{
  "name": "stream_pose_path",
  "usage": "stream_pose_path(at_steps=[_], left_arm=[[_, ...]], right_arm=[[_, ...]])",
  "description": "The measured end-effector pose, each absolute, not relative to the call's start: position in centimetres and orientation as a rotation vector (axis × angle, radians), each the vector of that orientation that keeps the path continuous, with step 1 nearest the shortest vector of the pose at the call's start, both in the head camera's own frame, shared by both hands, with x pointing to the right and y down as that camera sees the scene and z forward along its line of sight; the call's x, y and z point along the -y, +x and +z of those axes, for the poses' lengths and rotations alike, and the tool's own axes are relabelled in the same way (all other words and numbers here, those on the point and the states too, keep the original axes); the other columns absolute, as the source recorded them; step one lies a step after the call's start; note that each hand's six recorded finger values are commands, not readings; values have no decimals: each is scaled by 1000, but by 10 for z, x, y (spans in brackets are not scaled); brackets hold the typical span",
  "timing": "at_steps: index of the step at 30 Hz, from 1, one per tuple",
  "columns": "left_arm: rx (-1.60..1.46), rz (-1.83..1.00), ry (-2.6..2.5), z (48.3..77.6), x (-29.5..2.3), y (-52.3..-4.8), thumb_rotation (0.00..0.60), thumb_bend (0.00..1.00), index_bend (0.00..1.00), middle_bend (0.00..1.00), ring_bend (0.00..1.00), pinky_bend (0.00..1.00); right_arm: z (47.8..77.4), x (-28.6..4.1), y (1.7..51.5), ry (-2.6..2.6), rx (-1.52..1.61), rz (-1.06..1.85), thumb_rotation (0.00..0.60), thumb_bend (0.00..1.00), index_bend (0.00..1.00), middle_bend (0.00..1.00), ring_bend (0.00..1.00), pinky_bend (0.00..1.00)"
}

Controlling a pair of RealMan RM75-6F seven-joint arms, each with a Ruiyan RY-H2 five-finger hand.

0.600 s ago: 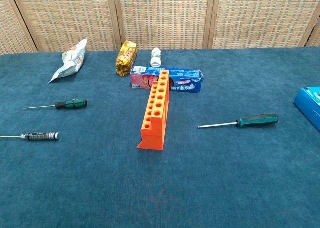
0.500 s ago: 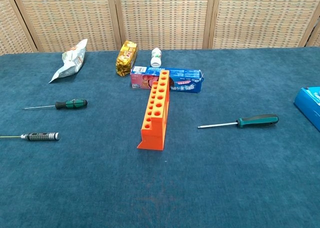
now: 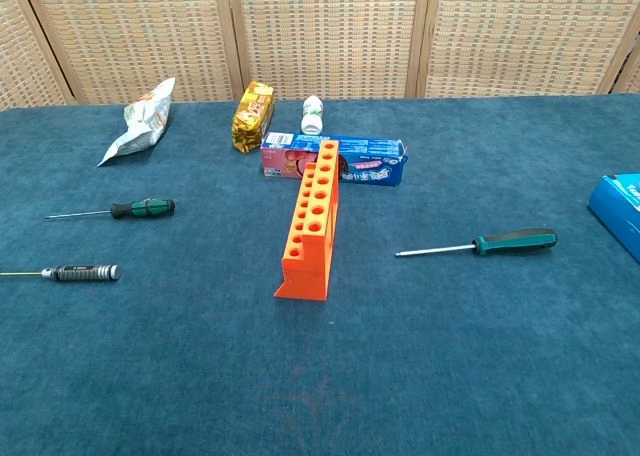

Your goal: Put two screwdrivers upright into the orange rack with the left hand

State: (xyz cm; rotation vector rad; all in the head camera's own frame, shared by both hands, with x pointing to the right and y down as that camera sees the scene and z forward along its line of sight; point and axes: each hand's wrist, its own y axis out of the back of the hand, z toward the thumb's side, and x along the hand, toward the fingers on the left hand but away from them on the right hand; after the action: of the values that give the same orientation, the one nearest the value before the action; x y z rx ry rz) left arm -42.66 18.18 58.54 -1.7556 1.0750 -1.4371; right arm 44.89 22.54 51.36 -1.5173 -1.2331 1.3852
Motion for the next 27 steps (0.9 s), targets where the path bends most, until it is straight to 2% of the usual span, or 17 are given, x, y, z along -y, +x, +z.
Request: stream_pose_path(at_steps=[8,13,27], left_arm=[[-954,-1539,-1793,637,-167,-393,600,275,442,0,0,0],[-885,-1589,-1791,662,-165,-375,600,373,443,0,0,0],[-804,-1638,-1834,700,-171,-352,600,372,443,0,0,0]], right_arm=[[514,-223,454,-1530,1256,1392,600,0,0,0,0,0],[514,-222,456,-1537,1262,1393,600,0,0,0,0,0],[515,-221,457,-1551,1269,1396,600,0,0,0,0,0]])
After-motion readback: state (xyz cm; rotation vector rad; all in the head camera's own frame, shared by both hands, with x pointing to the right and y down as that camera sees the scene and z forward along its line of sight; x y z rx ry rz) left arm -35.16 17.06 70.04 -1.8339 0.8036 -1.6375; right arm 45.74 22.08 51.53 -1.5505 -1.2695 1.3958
